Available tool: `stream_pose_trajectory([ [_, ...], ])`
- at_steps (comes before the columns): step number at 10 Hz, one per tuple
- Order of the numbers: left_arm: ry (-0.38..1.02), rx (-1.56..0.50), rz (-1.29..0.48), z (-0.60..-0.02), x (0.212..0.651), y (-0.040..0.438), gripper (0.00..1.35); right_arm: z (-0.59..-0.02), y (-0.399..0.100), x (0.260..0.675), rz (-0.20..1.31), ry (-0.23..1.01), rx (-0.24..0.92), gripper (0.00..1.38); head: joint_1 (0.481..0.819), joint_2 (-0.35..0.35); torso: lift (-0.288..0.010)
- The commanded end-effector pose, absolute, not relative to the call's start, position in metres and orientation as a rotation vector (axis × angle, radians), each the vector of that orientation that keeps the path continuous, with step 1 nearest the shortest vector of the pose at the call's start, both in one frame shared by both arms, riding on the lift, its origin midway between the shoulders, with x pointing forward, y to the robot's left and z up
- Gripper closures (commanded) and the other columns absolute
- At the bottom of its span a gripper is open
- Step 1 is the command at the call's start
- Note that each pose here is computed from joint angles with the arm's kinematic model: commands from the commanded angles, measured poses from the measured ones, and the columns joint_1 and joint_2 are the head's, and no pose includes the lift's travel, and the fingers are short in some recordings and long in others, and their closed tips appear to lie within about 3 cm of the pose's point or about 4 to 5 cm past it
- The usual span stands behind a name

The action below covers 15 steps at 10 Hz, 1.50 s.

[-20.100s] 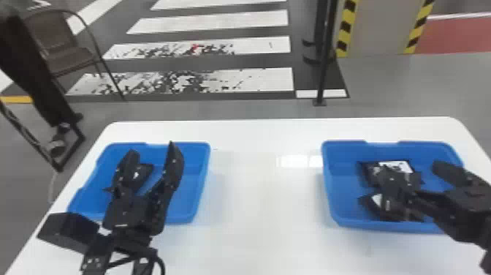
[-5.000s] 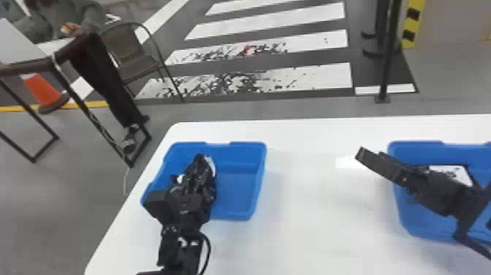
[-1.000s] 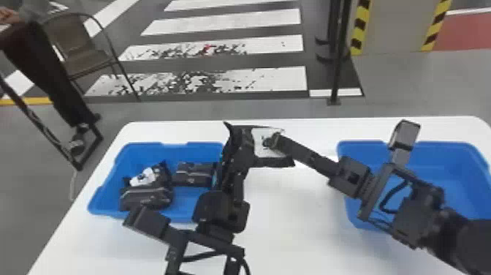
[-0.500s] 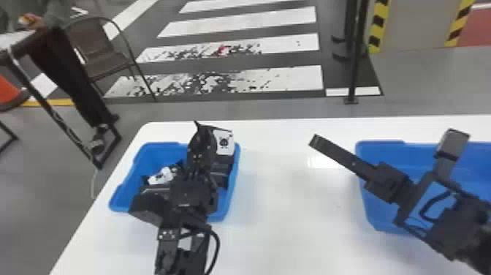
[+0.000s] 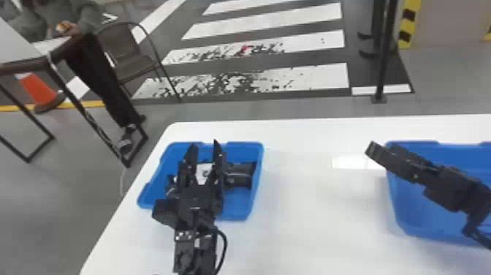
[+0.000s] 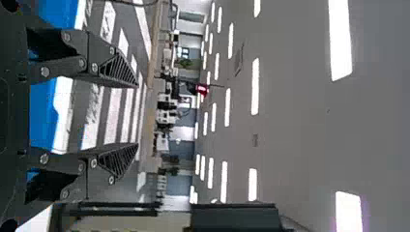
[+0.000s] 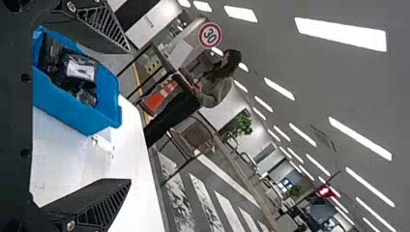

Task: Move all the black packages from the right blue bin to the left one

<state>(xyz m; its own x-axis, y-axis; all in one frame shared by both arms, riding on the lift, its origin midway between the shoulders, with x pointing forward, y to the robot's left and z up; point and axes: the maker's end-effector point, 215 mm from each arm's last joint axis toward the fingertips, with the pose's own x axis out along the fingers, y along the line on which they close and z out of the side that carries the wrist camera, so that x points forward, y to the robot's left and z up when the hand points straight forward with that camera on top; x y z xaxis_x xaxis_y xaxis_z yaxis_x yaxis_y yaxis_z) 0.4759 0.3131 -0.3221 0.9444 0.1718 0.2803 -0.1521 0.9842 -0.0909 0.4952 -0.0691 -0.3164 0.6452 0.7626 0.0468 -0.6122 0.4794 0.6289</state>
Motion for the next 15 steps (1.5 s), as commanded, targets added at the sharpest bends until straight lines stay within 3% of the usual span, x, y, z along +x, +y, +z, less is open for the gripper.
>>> stream_pose_trajectory([
  [1, -0.354, -0.147, 0.103, -0.294, 0.462, 0.283, 0.04, -0.323, -0.108, 0.496, 0.752, 0.207, 0.546, 0.07, 0.695, 0.285, -0.154],
  [3, -0.350, -0.164, 0.038, -0.279, 0.433, 0.252, 0.04, -0.318, -0.159, 0.484, 0.593, 0.130, 0.306, 0.07, 0.695, 0.203, -0.154],
  [5, -0.295, -0.188, 0.006, -0.293, 0.424, 0.228, 0.04, -0.313, -0.206, 0.468, 0.431, 0.064, 0.171, 0.07, 0.695, 0.113, -0.154],
  [9, -0.084, -0.143, -0.058, -0.337, 0.430, 0.197, 0.04, -0.318, -0.227, 0.449, 0.299, 0.072, 0.067, 0.08, 0.695, -0.015, -0.154],
  [15, -0.148, -0.020, -0.027, -0.315, 0.427, 0.199, 0.04, -0.328, -0.235, 0.431, 0.229, 0.105, 0.067, 0.08, 0.695, -0.046, -0.154],
])
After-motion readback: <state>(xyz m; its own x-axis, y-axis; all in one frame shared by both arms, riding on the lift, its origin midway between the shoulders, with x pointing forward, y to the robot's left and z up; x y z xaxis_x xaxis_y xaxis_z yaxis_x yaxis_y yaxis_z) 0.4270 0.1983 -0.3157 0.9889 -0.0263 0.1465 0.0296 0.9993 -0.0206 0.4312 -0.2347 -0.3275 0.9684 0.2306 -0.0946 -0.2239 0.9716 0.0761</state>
